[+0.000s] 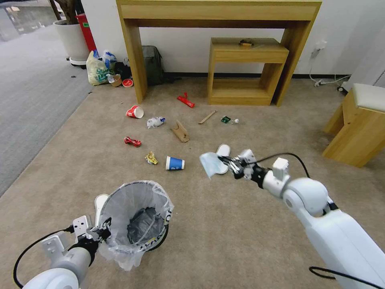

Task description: Pick up the trash bin and place the garbage on the floor into it.

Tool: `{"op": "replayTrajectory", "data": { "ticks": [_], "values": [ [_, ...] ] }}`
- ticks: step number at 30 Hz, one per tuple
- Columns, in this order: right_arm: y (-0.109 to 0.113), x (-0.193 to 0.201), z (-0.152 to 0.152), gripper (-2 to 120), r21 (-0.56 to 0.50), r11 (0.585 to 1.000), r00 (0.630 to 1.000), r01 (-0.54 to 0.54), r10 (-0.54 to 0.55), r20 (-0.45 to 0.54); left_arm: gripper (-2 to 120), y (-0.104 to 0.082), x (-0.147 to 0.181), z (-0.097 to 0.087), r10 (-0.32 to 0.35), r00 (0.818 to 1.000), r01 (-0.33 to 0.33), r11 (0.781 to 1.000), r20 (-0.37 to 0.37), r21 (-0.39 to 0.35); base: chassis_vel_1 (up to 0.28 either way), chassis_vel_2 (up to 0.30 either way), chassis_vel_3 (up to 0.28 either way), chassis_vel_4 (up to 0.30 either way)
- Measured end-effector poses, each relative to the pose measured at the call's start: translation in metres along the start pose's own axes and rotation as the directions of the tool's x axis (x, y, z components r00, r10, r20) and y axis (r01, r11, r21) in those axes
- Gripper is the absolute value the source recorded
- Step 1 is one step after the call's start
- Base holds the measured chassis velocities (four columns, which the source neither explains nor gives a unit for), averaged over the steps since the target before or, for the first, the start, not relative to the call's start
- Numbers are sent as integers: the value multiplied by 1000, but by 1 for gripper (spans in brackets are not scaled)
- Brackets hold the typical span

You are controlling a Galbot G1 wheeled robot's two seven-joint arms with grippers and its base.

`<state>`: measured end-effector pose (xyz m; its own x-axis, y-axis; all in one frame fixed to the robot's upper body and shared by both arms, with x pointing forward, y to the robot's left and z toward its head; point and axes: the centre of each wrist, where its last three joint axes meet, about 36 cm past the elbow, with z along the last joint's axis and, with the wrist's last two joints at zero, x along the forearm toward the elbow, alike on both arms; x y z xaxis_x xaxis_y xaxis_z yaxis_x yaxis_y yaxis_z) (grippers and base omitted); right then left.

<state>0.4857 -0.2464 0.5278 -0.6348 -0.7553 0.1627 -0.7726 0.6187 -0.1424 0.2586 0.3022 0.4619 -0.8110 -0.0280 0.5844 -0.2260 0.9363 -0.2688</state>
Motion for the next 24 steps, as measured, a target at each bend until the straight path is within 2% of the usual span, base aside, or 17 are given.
{"op": "replayTrajectory", "data": {
  "ticks": [2, 4, 7, 12, 13, 15, 20, 24],
  "values": [
    [2, -16, -22, 0, 20, 999, 999, 47, -48, 25, 0, 1, -2, 0, 5, 1000, -5, 1000, -8, -19, 0, 0, 0, 0],
    [5, -23, -29, 0, 23, 997, 997, 71, -72, 32, 0, 1, -4, 0, 6, 1000, -6, 1000, -11, -25, 0, 0, 0, 0],
    [29, -51, -45, 0, 13, 984, 983, 177, -178, 39, 0, 3, -9, 0, 3, 1000, -4, 999, -20, -41, 0, 0, 0, 0],
    [60, -72, -44, 0, -13, 960, 960, 278, -278, 23, 0, 3, -11, 0, 4, 1000, -5, 999, -21, -43, 0, 0, 0, 0],
    [60, -72, -44, 0, -13, 960, 960, 278, -278, 23, 0, 3, -11, 0, 4, 1000, -5, 999, -21, -43, 0, 0, 0, 0],
    [76, -80, -42, 0, -28, 944, 944, 330, -330, 13, 0, 2, -12, -1, 4, 1000, -4, 999, -19, -41, 0, 0, 0, 0],
    [90, -85, -41, 0, -44, 929, 930, 368, -368, 8, 0, 2, -13, -1, 4, 1000, -5, 999, -18, -38, 0, 0, 0, 0],
    [111, -93, -31, 0, -83, 903, 905, 421, -424, -21, 0, 2, -15, -1, 1, 1000, -2, 1000, -19, -31, 0, 0, 0, 0]
  ]
}}
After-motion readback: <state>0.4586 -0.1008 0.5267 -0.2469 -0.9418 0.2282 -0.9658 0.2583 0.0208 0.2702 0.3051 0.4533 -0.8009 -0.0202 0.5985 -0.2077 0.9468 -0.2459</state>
